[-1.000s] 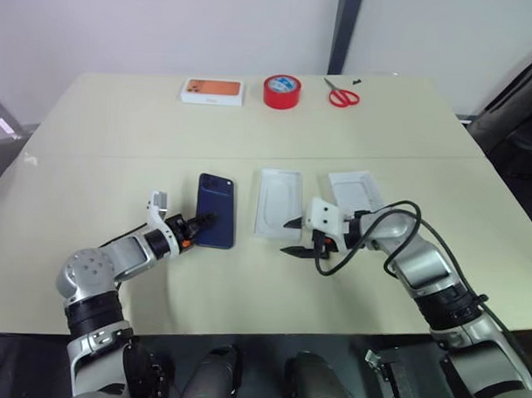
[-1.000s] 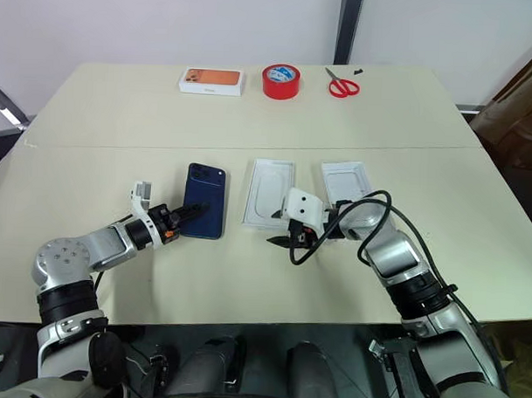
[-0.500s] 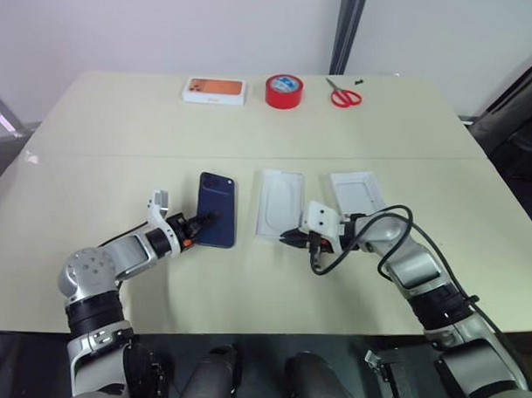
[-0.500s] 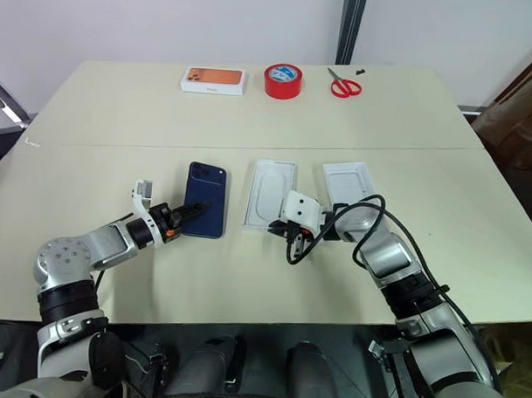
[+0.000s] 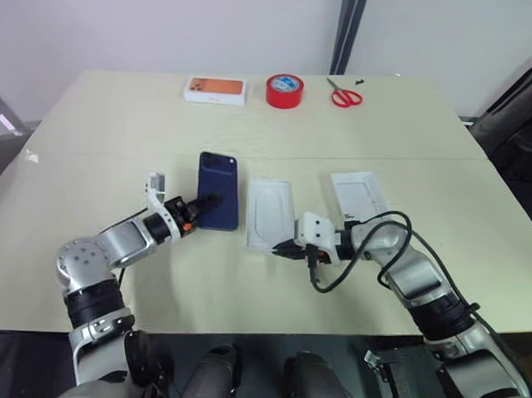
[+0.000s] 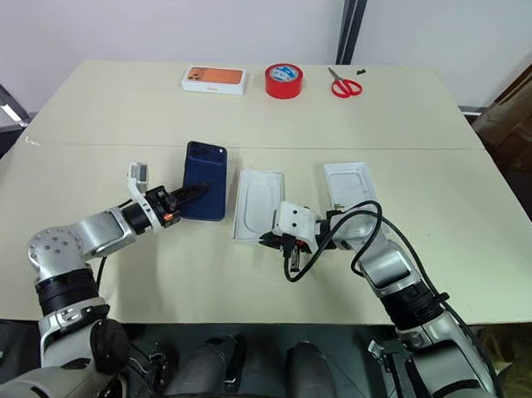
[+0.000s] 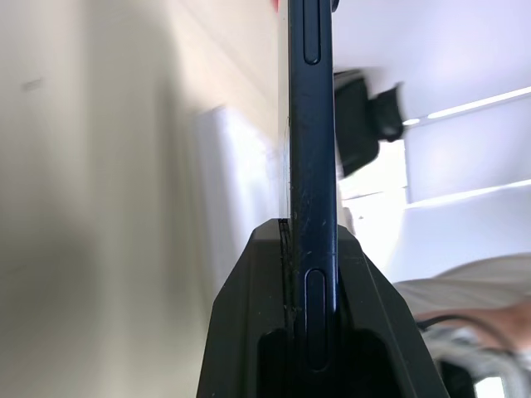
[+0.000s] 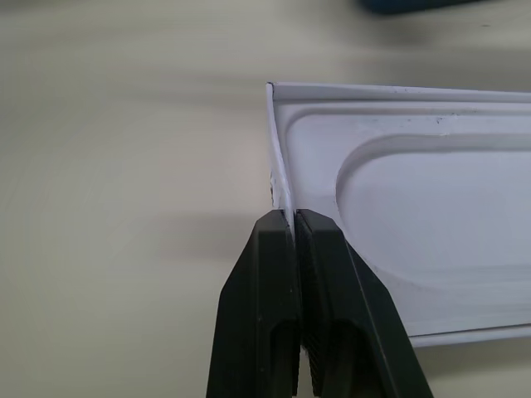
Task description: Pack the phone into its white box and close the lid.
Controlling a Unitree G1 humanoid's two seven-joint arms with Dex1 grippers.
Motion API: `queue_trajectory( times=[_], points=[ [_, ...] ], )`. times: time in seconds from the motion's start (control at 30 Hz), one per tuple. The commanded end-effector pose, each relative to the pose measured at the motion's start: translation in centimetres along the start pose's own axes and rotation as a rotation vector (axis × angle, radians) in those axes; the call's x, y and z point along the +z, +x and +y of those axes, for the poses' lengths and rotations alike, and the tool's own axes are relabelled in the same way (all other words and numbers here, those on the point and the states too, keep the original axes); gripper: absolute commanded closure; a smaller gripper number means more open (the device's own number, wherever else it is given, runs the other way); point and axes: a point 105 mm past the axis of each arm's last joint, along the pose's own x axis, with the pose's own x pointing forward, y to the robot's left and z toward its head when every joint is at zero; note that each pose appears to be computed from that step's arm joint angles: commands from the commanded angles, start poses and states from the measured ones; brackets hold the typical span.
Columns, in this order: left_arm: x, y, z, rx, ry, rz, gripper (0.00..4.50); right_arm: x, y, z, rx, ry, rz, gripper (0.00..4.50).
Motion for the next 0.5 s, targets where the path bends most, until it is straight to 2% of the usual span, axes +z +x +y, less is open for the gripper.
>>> queue_trajectory(
  times=[0.03, 0.13, 0.3, 0.4, 0.5],
  points=[
    [-0.6, -0.1, -1.5, -0.066, 0.007, 0.004, 4.50, 1.2, 0.4, 0.5, 0.010, 0.000, -0.036, 4.46],
    [-1.7, 0.4, -1.8, -0.070, 0.001, 0.019, 4.50, 1.6, 0.2, 0.5, 0.008, 0.001, -0.044, 3.53],
    [-3.0, 1.2, -2.1, -0.063, 0.000, 0.035, 4.50, 2.4, -1.5, -0.5, -0.031, 0.006, -0.077, 1.02],
    [-3.6, 1.9, -2.5, -0.076, -0.015, 0.043, 4.50, 2.7, -3.5, -1.5, -0.072, 0.040, -0.116, 1.02],
    [-4.7, 2.4, -2.0, -0.051, -0.023, 0.064, 4.50, 1.8, -5.4, -3.1, -0.157, 0.080, -0.109, 1.02]
  ],
)
